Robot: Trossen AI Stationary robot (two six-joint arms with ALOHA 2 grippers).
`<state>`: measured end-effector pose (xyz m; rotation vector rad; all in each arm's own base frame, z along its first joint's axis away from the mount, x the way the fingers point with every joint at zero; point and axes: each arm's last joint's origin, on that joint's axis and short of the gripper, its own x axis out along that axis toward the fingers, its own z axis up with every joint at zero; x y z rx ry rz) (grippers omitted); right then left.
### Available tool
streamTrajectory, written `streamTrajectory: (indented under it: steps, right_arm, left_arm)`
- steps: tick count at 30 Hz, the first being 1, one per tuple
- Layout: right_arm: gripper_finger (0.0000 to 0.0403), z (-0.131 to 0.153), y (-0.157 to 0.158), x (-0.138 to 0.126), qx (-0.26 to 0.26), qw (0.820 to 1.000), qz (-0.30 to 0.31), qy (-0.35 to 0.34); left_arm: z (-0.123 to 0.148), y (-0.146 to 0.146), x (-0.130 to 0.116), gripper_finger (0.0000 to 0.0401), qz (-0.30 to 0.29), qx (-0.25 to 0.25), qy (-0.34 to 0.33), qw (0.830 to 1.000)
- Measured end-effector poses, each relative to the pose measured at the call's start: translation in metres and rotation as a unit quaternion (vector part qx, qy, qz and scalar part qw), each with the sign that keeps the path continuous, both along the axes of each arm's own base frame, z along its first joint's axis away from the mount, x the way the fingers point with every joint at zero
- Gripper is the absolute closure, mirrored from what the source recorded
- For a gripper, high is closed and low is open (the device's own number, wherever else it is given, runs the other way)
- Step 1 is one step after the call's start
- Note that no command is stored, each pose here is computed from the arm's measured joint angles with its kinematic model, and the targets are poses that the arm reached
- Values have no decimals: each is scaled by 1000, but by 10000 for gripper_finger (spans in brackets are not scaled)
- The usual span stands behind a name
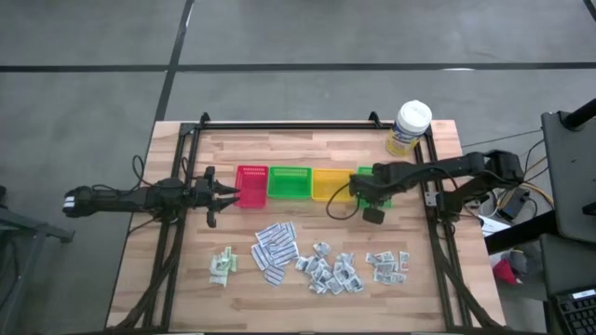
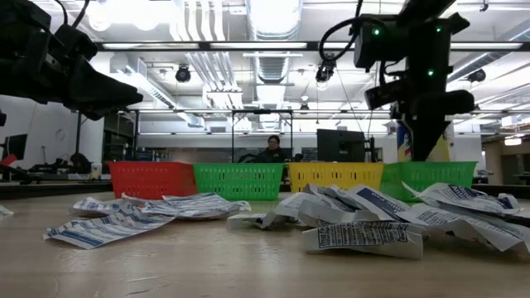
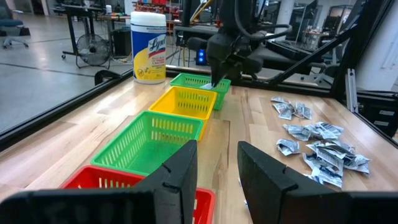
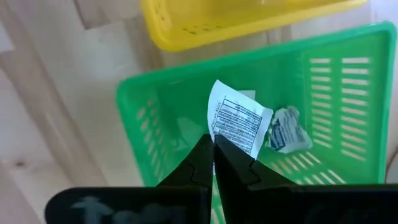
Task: Pick & Place First Aid Supplies
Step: Put the blue alcohol pad into the right green bin
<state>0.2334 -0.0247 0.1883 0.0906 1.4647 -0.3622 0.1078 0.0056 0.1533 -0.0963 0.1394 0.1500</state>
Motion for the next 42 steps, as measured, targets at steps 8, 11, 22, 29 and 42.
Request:
streamTrajectory:
  steps: [8, 11, 22, 29, 42]
  right_arm:
    - [394, -9, -6, -6, 0, 1000, -13, 12]
    - [394, -11, -6, -7, 0, 1000, -13, 13]
    - [367, -11, -6, -6, -1, 1000, -9, 11]
    - [319, -1, -6, -2, -1, 1000, -3, 2]
    - [301, 50, 49, 29, 79, 990, 56, -101]
  left_arm:
    - [0, 0, 0, 288, 0, 0, 0, 1000]
    - [0, 0, 0, 288, 0, 0, 0, 1000]
    - [0, 0, 0, 288, 0, 0, 0, 1000]
    - [0, 0, 0, 288, 0, 0, 0, 1000]
    - [0, 0, 0, 288, 0, 0, 1, 1000]
